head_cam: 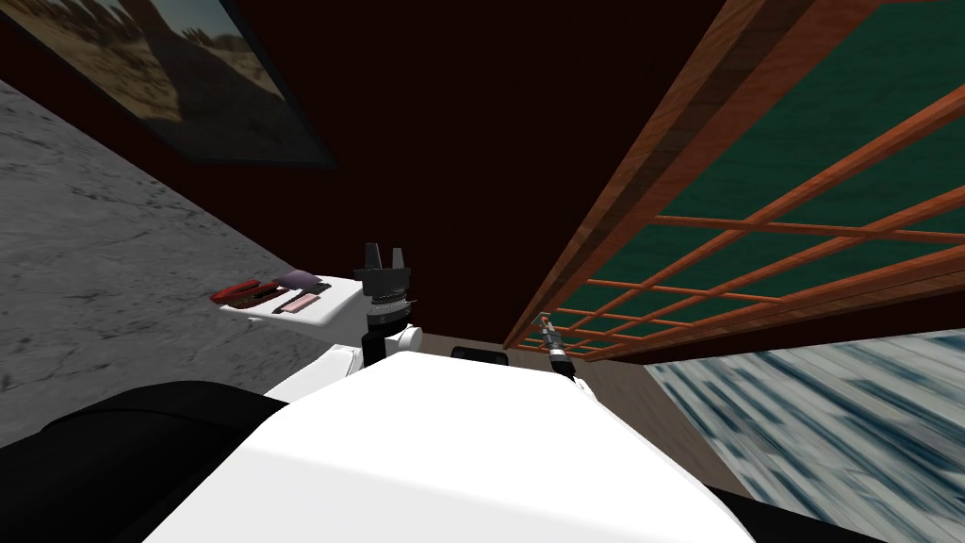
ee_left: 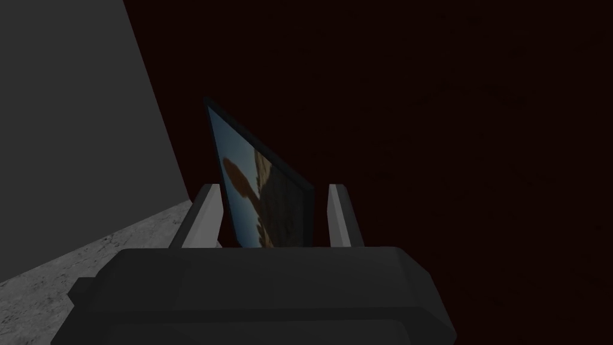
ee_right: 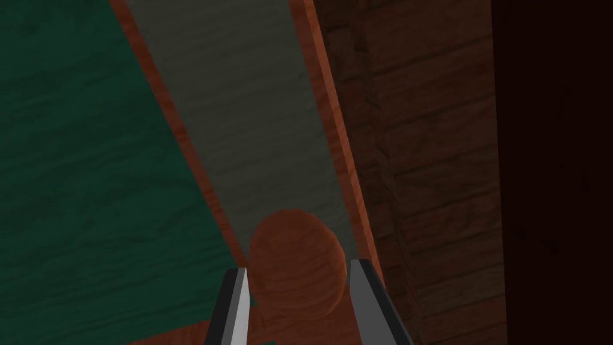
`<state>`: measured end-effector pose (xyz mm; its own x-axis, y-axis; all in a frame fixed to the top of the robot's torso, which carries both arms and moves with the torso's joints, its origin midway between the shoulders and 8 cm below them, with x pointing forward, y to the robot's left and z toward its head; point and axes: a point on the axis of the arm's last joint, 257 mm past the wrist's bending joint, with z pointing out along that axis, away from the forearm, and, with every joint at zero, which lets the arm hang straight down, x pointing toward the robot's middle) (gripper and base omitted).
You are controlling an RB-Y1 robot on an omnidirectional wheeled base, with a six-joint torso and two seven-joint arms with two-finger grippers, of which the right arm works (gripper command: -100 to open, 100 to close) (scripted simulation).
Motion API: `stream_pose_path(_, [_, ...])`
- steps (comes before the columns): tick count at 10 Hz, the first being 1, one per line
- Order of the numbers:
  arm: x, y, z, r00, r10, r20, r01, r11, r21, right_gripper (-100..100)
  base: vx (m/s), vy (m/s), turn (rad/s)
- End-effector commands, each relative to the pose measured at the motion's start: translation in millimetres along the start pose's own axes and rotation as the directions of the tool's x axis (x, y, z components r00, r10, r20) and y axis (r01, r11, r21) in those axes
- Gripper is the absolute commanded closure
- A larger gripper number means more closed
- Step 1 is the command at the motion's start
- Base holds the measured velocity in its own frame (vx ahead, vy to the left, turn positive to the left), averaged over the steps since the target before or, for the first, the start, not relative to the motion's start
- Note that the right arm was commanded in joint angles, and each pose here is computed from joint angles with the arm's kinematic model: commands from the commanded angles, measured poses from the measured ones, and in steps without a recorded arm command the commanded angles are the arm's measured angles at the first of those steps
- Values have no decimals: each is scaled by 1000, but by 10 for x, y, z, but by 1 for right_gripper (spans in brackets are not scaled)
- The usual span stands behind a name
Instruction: Pull the door open
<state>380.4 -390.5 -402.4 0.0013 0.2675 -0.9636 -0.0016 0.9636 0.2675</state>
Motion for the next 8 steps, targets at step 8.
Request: stream_pose_path(8, [15,-21,21,977,211,-2,-211,977,6,100,-25,-8,16])
